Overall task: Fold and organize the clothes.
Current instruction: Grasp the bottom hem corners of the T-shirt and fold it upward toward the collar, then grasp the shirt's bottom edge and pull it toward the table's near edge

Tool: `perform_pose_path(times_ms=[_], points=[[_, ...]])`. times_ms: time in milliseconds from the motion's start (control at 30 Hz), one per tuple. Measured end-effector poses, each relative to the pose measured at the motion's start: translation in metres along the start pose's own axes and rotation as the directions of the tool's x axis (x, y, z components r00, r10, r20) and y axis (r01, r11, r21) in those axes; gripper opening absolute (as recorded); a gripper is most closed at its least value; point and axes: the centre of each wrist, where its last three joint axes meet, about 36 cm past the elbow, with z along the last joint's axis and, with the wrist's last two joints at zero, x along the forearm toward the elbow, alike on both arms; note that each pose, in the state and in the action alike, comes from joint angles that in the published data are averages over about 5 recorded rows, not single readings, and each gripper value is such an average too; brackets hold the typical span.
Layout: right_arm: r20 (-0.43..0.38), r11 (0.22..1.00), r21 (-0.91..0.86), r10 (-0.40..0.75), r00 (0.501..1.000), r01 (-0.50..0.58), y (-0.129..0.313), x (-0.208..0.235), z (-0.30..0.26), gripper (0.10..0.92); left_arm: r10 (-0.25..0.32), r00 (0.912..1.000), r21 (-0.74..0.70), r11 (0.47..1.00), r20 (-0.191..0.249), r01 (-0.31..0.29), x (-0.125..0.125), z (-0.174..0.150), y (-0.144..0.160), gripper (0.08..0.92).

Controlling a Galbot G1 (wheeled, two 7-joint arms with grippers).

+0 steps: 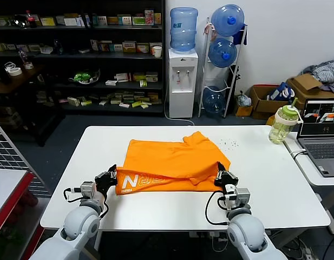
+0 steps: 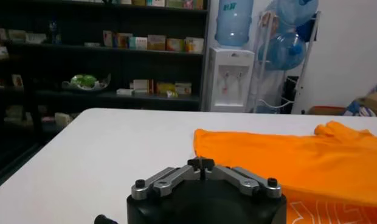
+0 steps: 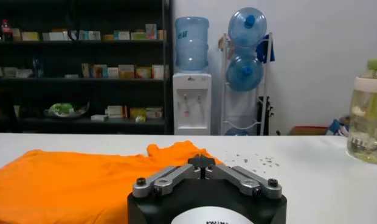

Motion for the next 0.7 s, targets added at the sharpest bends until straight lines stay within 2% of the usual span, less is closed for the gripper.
perform_pose_path(times_ms=[167,467,700], points=[[-0.007,1.000,0.014,-0.013,1.000,0.013,-0.001,-0.010,-0.002,0.302,0.001,1.0000,-0.001,1.000,0.001,-0.001,-0.011,-0.003,0.002,0.140],[-0.018,0.998,0.059,-0.017,1.000,0.018,-0.020,0.000,0.008,0.562,-0.010,0.9999,-0.016,1.000,-0.009,0.010,-0.006,0.001,0.009,0.404],[-0.079,0.997,0.074,-0.010,0.997,0.016,-0.050,0.020,0.026,0.758,0.002,0.9987,-0.002,1.000,-0.052,-0.002,0.015,0.021,0.003,0.612]])
